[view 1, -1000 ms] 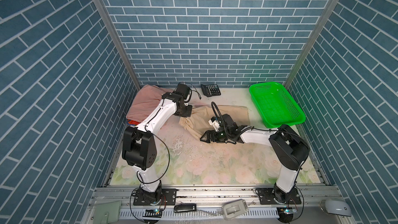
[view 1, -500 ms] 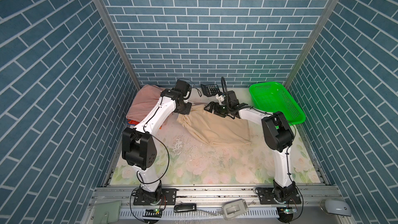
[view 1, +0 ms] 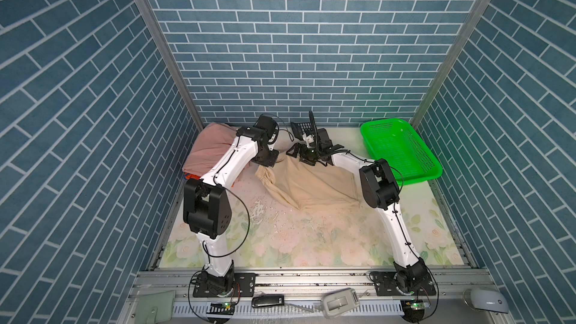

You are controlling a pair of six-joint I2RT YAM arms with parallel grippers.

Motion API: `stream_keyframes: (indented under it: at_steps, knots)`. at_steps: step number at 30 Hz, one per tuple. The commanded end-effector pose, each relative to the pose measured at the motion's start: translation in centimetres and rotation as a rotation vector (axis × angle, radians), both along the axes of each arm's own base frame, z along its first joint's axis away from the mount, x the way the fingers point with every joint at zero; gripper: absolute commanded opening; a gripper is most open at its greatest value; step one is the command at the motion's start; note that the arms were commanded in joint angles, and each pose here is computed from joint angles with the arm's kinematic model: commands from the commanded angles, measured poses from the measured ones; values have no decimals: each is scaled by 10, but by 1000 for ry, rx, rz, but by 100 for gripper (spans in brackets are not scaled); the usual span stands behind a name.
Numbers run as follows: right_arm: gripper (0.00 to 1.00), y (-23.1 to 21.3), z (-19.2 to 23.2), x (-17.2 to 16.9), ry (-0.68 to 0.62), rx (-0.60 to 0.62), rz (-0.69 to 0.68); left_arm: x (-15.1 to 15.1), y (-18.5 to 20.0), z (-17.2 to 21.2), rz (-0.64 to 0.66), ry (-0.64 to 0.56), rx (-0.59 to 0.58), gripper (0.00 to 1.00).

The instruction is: Fold and stack the shorts

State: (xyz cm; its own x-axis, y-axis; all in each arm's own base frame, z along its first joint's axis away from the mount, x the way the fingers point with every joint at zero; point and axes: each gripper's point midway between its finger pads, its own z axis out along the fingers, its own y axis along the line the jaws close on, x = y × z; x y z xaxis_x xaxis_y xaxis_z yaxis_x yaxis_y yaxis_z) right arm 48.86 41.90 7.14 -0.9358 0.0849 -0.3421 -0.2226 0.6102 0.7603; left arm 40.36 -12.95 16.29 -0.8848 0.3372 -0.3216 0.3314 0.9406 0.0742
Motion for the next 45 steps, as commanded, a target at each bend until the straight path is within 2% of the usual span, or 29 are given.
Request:
stream_keyframes:
  at_steps: [1, 5, 6, 8, 12, 17, 20, 28, 36, 45]
  knots:
    - [99, -16, 39, 1, -22, 12, -5, -9, 13, 8, -18, 16, 79, 5]
    - [99, -65, 62, -8, -24, -2, -52, -4, 28, 23, -7, 5, 178, 5]
    - [99, -77, 77, -12, -42, 2, -63, -3, 28, 25, -6, 11, 187, 5]
    - [99, -104, 79, -24, -46, -29, -78, -1, 22, 29, -19, 17, 214, 5]
    - [99, -157, 66, -54, -31, -150, -101, -1, -6, 33, -79, 38, 248, 5]
    - [99, -208, 49, -89, 22, -209, -136, -1, -41, 33, -132, 66, 323, 6]
    - [99, -224, 38, -108, 43, -237, -135, -1, -66, 28, -159, 58, 342, 7]
    - [99, -227, 12, -136, 100, -208, -128, 2, -121, -7, -107, 84, 233, 9]
    - [99, -231, -11, -156, 142, -227, -117, 16, -162, -8, -32, 44, 8, 10]
    - [99, -215, -36, -173, 172, -276, -65, 21, -204, -17, 59, 102, -229, 10]
